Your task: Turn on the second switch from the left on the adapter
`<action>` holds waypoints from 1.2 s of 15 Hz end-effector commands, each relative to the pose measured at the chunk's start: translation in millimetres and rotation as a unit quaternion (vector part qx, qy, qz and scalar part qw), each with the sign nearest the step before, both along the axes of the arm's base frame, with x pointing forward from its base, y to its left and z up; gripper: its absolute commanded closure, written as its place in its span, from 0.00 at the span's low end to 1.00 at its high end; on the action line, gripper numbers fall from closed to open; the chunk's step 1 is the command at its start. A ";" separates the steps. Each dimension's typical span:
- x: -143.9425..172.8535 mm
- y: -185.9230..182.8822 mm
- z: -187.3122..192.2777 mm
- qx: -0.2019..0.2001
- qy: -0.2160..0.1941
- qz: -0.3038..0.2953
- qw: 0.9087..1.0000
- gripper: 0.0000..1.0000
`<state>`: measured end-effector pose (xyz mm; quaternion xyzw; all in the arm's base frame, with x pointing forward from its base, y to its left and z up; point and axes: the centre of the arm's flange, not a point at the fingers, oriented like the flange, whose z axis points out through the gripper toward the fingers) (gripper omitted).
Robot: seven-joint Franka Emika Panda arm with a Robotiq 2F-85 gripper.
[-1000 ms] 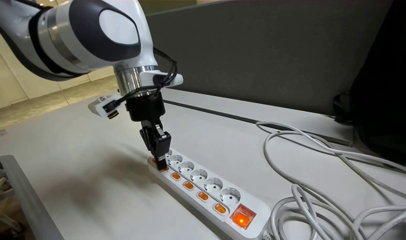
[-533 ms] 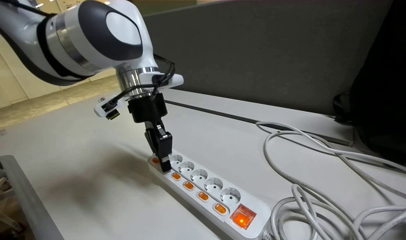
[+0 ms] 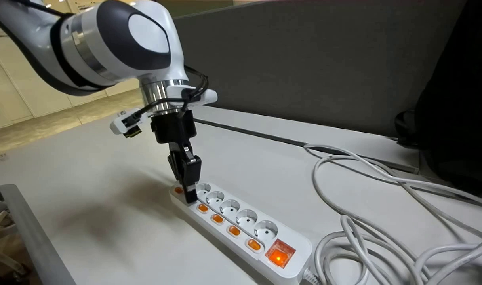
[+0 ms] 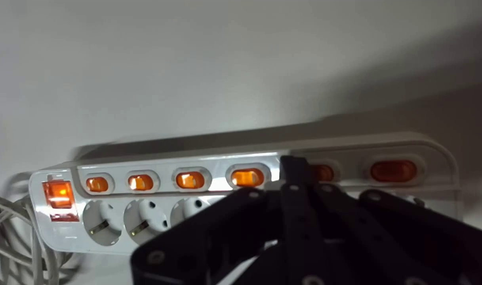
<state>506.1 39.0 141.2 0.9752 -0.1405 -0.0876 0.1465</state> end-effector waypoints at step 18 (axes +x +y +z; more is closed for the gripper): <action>-2.5 6.3 8.0 0.121 0.025 0.125 0.984 1.00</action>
